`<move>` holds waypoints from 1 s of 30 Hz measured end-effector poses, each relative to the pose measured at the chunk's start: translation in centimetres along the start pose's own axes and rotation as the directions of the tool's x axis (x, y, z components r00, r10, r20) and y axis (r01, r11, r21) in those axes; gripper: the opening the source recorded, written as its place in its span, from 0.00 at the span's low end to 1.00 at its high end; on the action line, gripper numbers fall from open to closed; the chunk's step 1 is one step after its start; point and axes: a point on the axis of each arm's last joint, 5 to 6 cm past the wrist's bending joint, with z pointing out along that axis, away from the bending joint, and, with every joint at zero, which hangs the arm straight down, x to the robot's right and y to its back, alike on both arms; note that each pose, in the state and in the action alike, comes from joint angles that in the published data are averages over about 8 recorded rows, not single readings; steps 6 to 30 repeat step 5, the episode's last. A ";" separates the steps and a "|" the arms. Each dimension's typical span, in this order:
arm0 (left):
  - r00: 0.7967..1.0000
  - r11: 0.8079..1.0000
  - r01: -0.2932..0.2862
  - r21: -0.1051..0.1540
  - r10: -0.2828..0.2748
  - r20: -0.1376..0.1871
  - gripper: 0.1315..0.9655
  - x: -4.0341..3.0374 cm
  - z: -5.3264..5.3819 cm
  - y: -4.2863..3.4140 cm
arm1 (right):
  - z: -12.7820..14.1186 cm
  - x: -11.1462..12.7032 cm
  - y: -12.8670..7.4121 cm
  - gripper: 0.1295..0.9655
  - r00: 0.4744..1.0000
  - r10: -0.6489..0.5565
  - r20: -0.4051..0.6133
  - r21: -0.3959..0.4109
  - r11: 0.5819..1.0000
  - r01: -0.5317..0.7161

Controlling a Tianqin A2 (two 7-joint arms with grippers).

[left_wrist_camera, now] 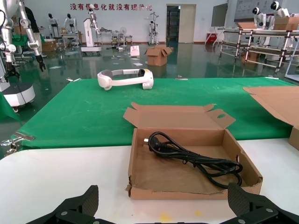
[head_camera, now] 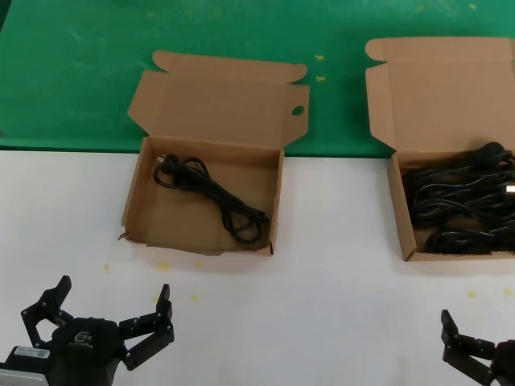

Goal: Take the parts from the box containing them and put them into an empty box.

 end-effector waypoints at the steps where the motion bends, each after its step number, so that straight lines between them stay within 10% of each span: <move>1: 1.000 1.000 0.000 0.000 0.000 0.000 1.00 0.00 0.0 0.00 | 0.0 0.0 0.0 1.00 1.000 0.000 0.000 0.000 1.000 0.000; 30: 1.000 1.000 0.000 0.000 0.000 0.000 1.00 0.00 0.0 0.00 | 0.0 0.0 0.0 1.00 1.000 0.000 0.000 0.000 1.000 0.000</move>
